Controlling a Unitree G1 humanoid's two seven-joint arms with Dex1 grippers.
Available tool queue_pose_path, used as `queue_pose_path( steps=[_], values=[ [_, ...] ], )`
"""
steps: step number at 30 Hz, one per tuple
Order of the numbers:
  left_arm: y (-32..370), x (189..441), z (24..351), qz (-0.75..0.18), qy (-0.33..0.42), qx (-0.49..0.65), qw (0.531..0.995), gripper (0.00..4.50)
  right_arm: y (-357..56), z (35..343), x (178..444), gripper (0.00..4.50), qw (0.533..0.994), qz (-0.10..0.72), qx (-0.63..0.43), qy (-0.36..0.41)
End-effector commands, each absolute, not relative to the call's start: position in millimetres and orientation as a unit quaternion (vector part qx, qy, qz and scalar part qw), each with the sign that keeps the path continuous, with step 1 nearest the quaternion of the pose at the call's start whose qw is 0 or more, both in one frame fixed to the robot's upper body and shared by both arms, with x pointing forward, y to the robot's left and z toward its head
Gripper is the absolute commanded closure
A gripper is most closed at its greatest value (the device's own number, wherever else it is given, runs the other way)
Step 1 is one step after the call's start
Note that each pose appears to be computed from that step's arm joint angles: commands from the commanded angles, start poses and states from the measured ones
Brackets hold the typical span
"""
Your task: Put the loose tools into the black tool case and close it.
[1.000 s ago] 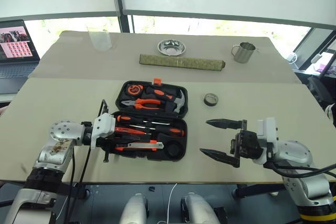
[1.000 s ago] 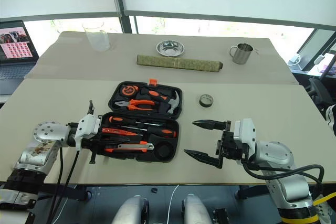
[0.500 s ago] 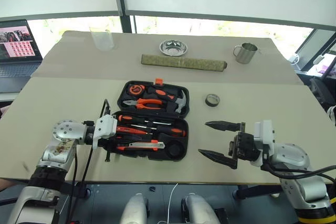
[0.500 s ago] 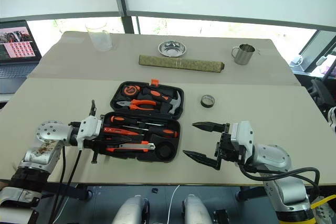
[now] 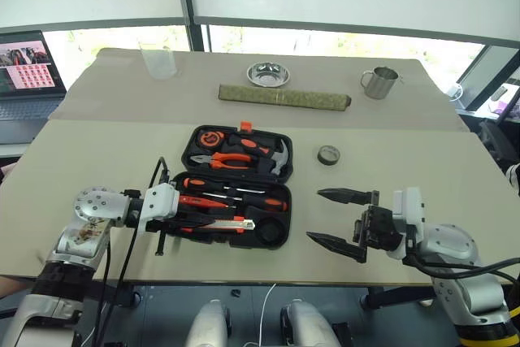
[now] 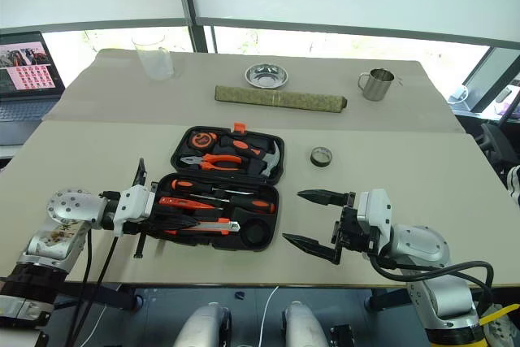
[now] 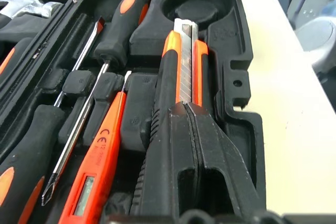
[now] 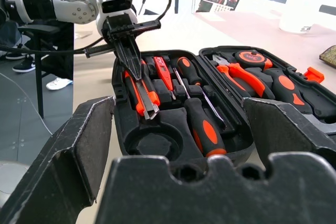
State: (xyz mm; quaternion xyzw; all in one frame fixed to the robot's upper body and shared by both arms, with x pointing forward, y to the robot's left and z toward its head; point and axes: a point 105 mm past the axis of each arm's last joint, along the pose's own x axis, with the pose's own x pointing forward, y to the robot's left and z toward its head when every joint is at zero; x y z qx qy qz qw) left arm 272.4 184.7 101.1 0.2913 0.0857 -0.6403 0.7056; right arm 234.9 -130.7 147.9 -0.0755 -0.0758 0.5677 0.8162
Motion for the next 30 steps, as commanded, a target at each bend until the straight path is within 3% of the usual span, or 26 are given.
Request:
queue_pose_path(
  steps=[1, 23, 30],
  values=[
    [209, 275, 88, -0.608, 0.146, 0.314, 0.714, 4.46, -128, 158, 233, 0.00, 0.811, 0.569, -0.087, -0.104],
    [245, 272, 103, -0.578, 0.193, 0.382, 0.695, 4.46, -125, 156, 235, 0.00, 0.811, 0.570, -0.079, -0.106],
    [206, 265, 141, -0.626, 0.071, 0.272, 0.728, 4.46, -126, 157, 235, 0.00, 0.812, 0.569, -0.079, -0.105]
  ],
)
